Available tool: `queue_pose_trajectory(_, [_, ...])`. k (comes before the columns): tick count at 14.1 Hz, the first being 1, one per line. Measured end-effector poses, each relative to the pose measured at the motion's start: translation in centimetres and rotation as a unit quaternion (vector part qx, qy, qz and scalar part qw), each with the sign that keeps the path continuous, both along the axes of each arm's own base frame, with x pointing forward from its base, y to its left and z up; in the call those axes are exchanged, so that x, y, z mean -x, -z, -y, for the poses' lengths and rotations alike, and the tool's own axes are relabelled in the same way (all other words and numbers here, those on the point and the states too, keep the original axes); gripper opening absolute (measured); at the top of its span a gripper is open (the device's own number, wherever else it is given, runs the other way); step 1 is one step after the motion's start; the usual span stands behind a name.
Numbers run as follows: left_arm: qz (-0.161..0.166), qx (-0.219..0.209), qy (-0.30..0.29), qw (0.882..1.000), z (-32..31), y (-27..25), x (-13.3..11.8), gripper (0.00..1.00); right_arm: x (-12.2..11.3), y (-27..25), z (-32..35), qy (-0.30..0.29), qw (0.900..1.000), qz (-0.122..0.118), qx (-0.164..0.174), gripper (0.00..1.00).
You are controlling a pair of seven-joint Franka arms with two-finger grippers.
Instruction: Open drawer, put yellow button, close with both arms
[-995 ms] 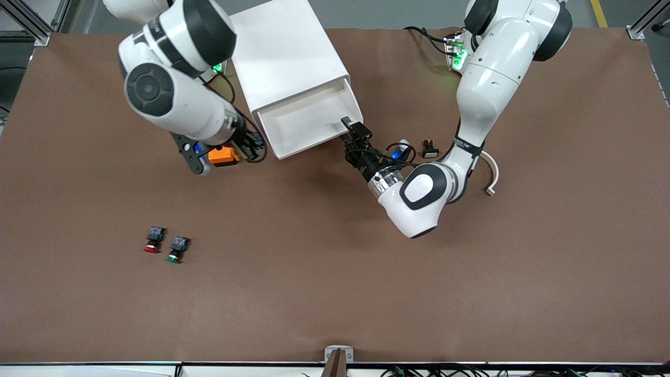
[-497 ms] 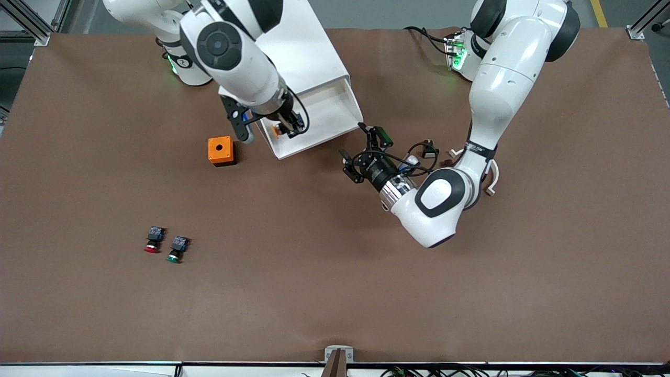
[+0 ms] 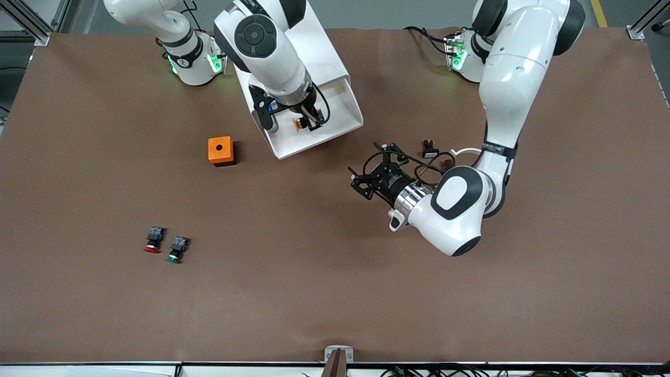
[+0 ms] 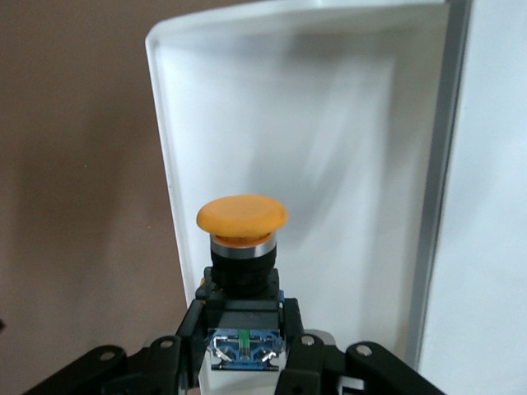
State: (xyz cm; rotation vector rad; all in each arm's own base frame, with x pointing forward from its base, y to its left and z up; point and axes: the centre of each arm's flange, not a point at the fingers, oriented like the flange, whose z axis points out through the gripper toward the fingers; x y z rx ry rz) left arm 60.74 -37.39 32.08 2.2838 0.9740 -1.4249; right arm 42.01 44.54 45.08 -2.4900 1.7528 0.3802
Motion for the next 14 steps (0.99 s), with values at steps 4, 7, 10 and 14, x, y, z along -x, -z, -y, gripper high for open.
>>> queue_pose_trajectory(4, [0.177,-0.049,0.011,0.983,2.0,-6.0,-0.6,1.00,-0.1,0.5,0.1,0.007,1.000,0.000,0.001,0.43])
queue_pose_trajectory(7, [0.281,-0.091,0.039,0.955,4.1,-9.7,0.5,1.00,-0.6,0.9,0.7,0.013,1.000,-0.002,0.005,0.62])
queue_pose_trajectory(10, [0.346,-0.129,0.075,0.926,5.8,-10.9,1.5,1.00,-1.2,0.9,1.2,0.014,1.000,0.008,0.012,0.93])
queue_pose_trajectory(14, [0.389,-0.158,0.112,0.900,7.8,-10.3,2.7,1.00,-4.4,-0.3,4.4,0.003,0.999,0.036,0.032,1.00])
